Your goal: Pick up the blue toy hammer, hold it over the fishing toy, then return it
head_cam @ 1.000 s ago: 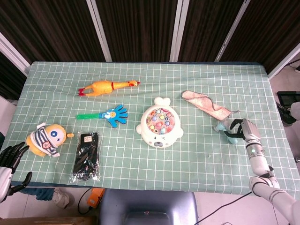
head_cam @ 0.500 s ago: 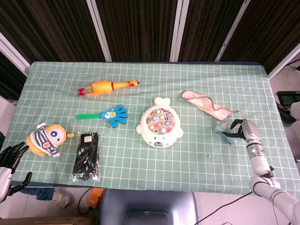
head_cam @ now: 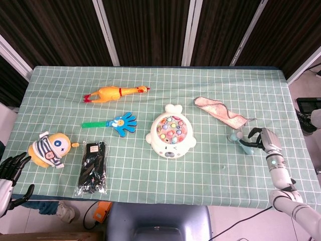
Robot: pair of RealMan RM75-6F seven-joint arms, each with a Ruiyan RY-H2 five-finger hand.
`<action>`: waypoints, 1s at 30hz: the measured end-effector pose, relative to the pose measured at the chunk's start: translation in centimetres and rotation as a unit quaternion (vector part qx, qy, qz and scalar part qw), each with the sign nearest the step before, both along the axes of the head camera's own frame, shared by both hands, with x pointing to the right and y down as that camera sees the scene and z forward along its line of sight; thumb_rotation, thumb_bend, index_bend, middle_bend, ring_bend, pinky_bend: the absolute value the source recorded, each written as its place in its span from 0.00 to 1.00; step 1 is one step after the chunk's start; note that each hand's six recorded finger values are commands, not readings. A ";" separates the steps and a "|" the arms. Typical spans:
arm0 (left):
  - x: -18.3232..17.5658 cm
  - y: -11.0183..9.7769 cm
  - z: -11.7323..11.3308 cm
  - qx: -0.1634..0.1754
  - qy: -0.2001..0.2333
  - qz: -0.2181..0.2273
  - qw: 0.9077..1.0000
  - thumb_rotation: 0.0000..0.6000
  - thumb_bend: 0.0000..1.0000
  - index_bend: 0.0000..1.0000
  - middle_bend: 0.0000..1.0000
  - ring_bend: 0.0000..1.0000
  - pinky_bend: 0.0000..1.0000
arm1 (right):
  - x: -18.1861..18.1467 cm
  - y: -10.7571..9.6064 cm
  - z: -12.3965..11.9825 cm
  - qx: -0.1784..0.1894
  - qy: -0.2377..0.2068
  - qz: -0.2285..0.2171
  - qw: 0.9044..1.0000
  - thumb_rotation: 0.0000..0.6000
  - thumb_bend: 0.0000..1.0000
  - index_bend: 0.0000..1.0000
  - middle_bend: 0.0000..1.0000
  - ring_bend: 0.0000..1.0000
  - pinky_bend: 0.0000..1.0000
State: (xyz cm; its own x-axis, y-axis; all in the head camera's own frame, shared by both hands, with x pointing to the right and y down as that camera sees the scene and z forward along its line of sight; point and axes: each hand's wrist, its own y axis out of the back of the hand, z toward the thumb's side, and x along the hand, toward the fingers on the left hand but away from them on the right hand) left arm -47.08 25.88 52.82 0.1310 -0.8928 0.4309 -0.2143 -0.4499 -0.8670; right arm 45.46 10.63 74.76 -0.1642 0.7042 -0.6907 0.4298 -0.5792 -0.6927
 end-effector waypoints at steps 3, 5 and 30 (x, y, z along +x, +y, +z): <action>0.0 0.0 -0.1 0.002 0.001 0.000 1.000 1.00 0.42 0.00 0.01 0.00 0.00 | 0.5 0.0 -0.8 0.002 0.006 -0.008 1.000 0.64 0.00 0.61 0.52 0.66 1.00; 0.0 0.0 -0.1 0.001 0.002 0.000 1.000 1.00 0.42 0.00 0.01 0.00 0.00 | 1.0 0.0 -1.6 0.006 0.009 -0.011 1.000 0.63 0.00 0.59 0.50 0.65 1.00; 0.3 -0.5 1.0 0.017 -0.026 -0.001 1.000 1.00 0.42 0.00 0.00 0.00 0.00 | -3.6 14.3 -20.2 0.223 0.201 -0.228 0.926 0.87 0.00 0.00 0.00 0.00 0.15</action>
